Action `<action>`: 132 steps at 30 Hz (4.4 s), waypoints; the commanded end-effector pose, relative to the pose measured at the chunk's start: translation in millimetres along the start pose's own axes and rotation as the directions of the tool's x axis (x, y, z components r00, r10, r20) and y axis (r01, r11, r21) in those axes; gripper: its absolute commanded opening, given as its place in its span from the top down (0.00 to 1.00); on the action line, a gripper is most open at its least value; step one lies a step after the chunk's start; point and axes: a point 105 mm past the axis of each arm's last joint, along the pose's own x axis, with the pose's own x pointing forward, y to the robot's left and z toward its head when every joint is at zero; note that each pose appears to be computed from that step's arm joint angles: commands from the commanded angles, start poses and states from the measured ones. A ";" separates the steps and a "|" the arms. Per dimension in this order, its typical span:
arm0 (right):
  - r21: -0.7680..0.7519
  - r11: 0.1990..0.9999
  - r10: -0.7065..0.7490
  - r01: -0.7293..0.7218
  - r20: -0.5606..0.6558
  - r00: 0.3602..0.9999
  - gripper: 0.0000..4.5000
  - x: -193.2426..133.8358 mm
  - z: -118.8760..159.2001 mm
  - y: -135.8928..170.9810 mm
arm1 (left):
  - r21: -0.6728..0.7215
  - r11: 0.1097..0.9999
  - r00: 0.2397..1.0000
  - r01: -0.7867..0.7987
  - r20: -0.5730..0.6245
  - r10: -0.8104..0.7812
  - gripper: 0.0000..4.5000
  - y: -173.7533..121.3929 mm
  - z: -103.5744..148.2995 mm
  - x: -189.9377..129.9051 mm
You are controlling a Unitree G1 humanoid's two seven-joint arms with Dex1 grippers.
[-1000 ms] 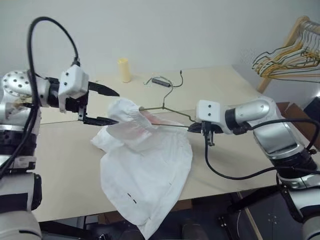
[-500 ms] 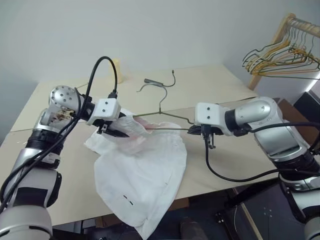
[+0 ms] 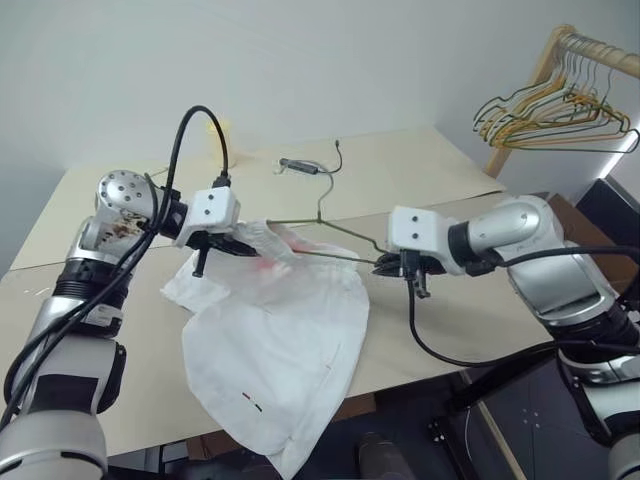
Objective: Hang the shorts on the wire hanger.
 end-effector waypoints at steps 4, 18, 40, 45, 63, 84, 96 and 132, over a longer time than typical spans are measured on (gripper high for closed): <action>0.185 0.959 -0.209 0.214 -0.047 0.977 0.27 -35.4 -36.8 -34.1 | -0.055 0.996 0.996 -0.075 0.044 0.078 1.00 -0.1 3.5 -21.8; 0.660 0.747 -0.308 0.081 0.236 0.922 0.00 20.0 -55.6 -0.6 | -0.203 0.959 0.974 -0.199 0.064 0.215 1.00 -7.5 -10.0 -25.5; 0.776 0.630 -0.270 -0.026 0.250 0.930 0.85 77.2 -30.8 2.8 | -0.207 0.964 0.982 -0.168 0.053 0.182 1.00 -15.2 -13.5 -24.8; 0.794 0.604 -0.363 0.066 0.200 0.910 0.99 61.2 -46.8 -9.8 | -0.206 0.967 0.988 -0.150 0.012 0.156 1.00 -22.7 -22.1 -32.3; 0.785 0.598 -0.446 0.161 0.159 0.881 0.99 12.9 -76.5 -16.9 | -0.265 0.927 0.964 -0.264 -0.040 0.264 1.00 -20.3 -48.5 -50.8; 0.704 0.675 -0.492 0.222 0.205 0.846 0.99 -16.0 -63.2 -34.0 | -0.249 0.949 0.964 -0.192 -0.230 0.134 1.00 -47.4 -83.4 -44.9; 0.512 0.842 -0.386 0.171 0.350 0.853 0.99 -12.7 2.9 -27.3 | -0.247 0.954 0.977 -0.170 -0.169 0.131 1.00 -33.1 -74.0 -16.5; 0.024 0.953 -0.302 0.301 0.117 0.946 0.99 42.9 -3.4 31.9 | -0.361 0.904 0.973 -0.230 -0.086 0.213 1.00 -0.8 -54.5 -6.3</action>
